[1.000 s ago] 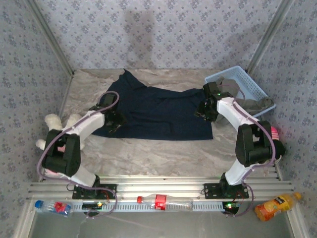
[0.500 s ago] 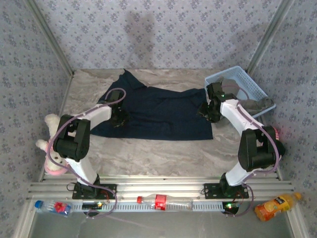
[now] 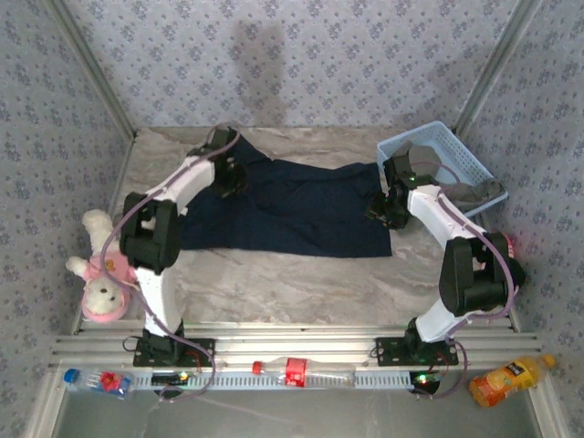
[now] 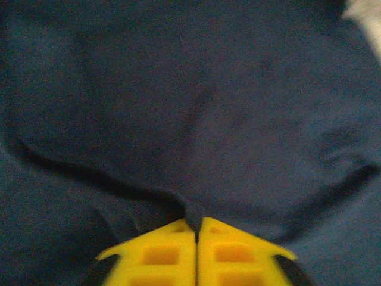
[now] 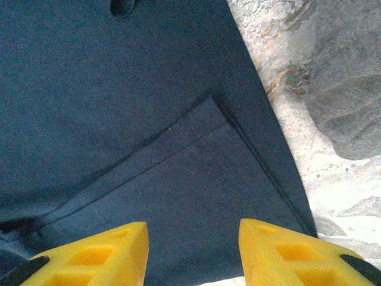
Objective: Fold and stack the mixed laundry pile
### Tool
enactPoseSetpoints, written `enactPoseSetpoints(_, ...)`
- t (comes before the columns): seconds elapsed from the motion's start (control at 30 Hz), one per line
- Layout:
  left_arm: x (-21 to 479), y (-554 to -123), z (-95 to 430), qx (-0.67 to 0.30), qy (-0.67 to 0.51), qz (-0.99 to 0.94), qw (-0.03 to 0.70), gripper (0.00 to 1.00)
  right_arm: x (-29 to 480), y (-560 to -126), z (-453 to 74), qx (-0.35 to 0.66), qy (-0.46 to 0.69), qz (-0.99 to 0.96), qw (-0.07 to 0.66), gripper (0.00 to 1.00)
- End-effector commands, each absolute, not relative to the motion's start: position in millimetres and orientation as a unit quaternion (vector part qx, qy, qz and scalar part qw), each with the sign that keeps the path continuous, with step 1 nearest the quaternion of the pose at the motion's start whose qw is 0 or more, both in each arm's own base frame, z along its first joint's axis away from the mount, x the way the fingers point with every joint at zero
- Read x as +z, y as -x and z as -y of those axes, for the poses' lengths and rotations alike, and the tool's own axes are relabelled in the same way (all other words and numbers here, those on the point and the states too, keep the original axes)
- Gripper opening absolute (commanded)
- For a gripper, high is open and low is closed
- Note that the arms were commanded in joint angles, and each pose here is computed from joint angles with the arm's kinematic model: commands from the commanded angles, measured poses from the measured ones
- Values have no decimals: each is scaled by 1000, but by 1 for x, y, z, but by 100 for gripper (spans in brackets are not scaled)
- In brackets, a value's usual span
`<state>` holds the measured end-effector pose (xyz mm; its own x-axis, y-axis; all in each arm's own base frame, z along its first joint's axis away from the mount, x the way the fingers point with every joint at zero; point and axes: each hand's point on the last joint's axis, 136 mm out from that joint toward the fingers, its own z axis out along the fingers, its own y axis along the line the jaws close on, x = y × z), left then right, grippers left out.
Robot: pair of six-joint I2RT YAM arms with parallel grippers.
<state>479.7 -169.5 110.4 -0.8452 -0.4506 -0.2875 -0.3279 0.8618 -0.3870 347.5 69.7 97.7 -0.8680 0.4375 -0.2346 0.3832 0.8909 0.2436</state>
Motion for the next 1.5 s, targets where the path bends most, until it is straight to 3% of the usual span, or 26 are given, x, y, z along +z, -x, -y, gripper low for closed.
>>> enactPoseSetpoints(0.0, 143, -506, 181, -159, 183, -952, 189, 60, 99, -345, -66, 91, -219, -961, 144, 46)
enactPoseSetpoints(0.07, 161, -513, 175, -139, 174, -953, 208, 75, 99, -345, -65, 85, -216, -961, 148, 45)
enactPoseSetpoints(0.23, 160, -476, 149, -100, 153, -961, 207, 76, 92, -338, -71, 84, -206, -964, 144, 44)
enactPoseSetpoints(0.5, 89, -376, 86, -82, 254, -952, 150, 66, 60, -337, -88, 86, -192, -972, 105, 40)
enactPoseSetpoints(0.7, 59, -363, 49, -59, 308, -936, 160, 58, 30, -334, -82, 76, -229, -968, 64, 38)
enactPoseSetpoints(0.97, 28, -326, -8, 56, 345, -930, 119, 44, 14, -311, -52, 12, -252, -967, 26, 37)
enactPoseSetpoints(1.2, 22, -289, -40, 91, 365, -922, 90, 43, 8, -298, -38, -3, -265, -964, 21, 37)
enactPoseSetpoints(1.47, 52, -306, -27, 46, 353, -927, 118, 47, 51, -323, -52, 10, -231, -969, 83, 38)
